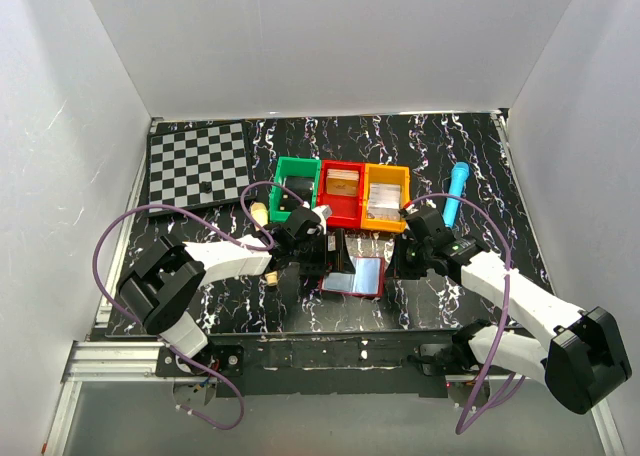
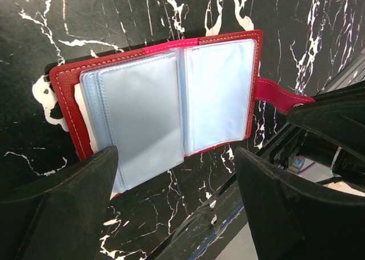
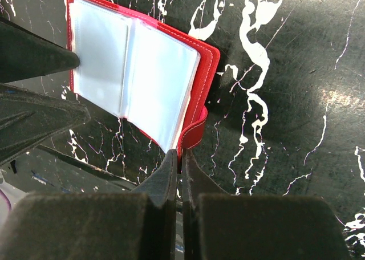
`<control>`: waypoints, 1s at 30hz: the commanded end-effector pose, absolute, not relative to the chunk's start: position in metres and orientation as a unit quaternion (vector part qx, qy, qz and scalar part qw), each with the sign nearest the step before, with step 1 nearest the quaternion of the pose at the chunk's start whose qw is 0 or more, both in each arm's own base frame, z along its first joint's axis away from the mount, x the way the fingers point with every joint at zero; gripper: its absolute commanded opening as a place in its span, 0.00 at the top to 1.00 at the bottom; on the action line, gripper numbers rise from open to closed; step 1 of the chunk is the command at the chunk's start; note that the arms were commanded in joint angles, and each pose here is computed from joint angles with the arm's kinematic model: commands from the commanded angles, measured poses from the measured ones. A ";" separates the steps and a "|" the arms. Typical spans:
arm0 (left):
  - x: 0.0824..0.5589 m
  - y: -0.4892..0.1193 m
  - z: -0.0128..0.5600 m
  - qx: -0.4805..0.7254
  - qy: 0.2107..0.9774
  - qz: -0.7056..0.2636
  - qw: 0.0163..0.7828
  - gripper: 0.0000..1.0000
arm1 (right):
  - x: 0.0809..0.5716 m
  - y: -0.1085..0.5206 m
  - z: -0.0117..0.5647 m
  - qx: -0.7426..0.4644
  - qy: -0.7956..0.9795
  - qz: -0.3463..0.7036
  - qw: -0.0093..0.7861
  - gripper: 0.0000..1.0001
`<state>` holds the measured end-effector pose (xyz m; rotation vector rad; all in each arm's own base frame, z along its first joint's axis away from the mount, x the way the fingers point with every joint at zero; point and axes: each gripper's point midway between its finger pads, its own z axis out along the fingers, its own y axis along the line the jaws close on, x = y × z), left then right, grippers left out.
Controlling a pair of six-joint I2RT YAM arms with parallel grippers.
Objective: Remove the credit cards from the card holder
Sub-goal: Remove the credit card from the card holder.
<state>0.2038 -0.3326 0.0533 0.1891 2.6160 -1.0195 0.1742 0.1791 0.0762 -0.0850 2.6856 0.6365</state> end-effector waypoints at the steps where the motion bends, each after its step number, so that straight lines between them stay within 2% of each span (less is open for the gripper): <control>1: 0.201 -0.344 0.060 0.093 0.907 -0.378 0.161 0.18 | 0.178 0.182 0.082 -0.033 0.951 0.235 0.197 0.99; 23: 0.193 -0.364 0.079 0.146 0.881 -0.417 0.170 0.18 | 0.179 0.184 0.080 -0.035 0.952 0.237 0.192 0.99; 30: 0.181 -0.385 0.096 0.210 0.854 -0.442 0.174 0.17 | 0.178 0.184 0.078 -0.034 0.953 0.235 0.190 0.99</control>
